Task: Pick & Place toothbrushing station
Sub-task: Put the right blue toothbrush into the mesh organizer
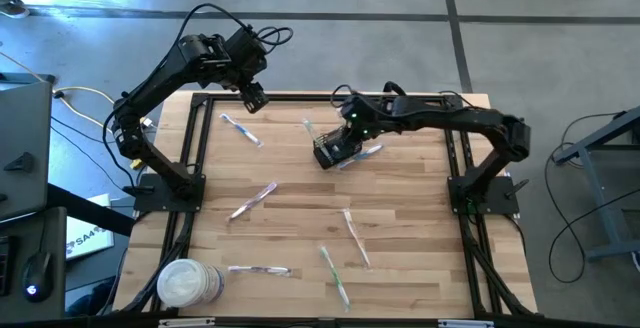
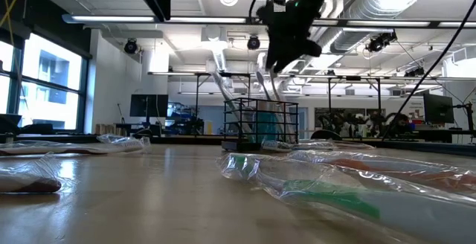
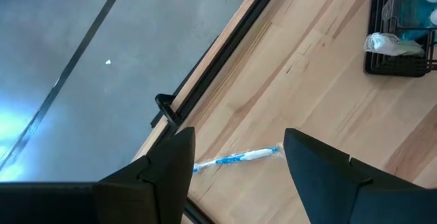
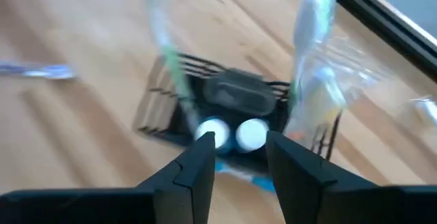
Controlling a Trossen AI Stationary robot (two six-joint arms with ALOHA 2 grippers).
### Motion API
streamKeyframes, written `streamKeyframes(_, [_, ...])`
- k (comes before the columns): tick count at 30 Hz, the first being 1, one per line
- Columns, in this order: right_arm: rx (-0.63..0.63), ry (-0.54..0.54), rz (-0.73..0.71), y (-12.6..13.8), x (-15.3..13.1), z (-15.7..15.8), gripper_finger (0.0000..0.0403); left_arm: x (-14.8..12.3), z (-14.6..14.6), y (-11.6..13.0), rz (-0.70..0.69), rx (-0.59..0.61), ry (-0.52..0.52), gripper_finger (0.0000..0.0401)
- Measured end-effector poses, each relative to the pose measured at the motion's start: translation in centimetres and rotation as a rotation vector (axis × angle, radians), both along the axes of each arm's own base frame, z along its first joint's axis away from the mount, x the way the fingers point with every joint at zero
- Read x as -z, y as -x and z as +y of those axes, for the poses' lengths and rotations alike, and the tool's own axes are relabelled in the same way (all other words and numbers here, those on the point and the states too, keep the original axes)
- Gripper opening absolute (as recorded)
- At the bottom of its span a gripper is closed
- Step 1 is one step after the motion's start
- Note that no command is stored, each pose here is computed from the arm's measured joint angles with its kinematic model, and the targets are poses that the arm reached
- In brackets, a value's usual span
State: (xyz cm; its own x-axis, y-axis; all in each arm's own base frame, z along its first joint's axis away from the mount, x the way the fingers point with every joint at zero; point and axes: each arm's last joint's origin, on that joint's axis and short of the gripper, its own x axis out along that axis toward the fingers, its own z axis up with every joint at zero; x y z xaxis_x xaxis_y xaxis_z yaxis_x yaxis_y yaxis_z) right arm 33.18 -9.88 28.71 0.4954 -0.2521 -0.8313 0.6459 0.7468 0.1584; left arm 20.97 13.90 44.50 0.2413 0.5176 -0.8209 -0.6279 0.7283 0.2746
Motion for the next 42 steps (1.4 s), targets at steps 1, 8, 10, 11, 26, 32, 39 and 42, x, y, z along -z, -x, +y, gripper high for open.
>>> streamKeyframes(1, [-0.02,-0.016,-0.019,0.2,-0.5,0.4,0.0124,0.0,0.0,0.0,0.003,-0.001,0.002,0.0221])
streamKeyframes(8, [-0.152,-0.126,-0.008,3.9,-3.7,2.7,0.0124,0.2,-0.2,0.3,0.04,-0.001,0.024,0.0221])
streamKeyframes(10, [-0.148,-0.098,0.076,5.3,-4.0,3.0,0.0124,0.3,-0.3,0.5,0.055,0.001,0.037,0.0221])
streamKeyframes(11, [-0.135,-0.073,0.127,6.0,-4.0,3.1,0.0124,0.3,-0.3,0.5,0.056,0.006,0.048,0.0221])
streamKeyframes(26, [-0.297,-0.025,0.437,8.9,0.0,1.9,0.0124,1.3,-1.7,1.3,-0.058,0.074,0.27,0.0221])
streamKeyframes(32, [-0.434,0.069,0.392,8.1,3.3,1.6,0.0124,3.4,-1.7,1.3,-0.086,0.013,0.313,0.0221])
streamKeyframes(39, [-0.569,0.226,0.436,8.2,6.0,1.2,0.0124,3.7,-2.8,1.0,-0.192,0.025,0.386,0.0221])
streamKeyframes(42, [-0.618,0.262,0.424,8.3,6.9,0.9,0.0124,3.3,-3.6,0.8,-0.227,0.04,0.385,0.0221])
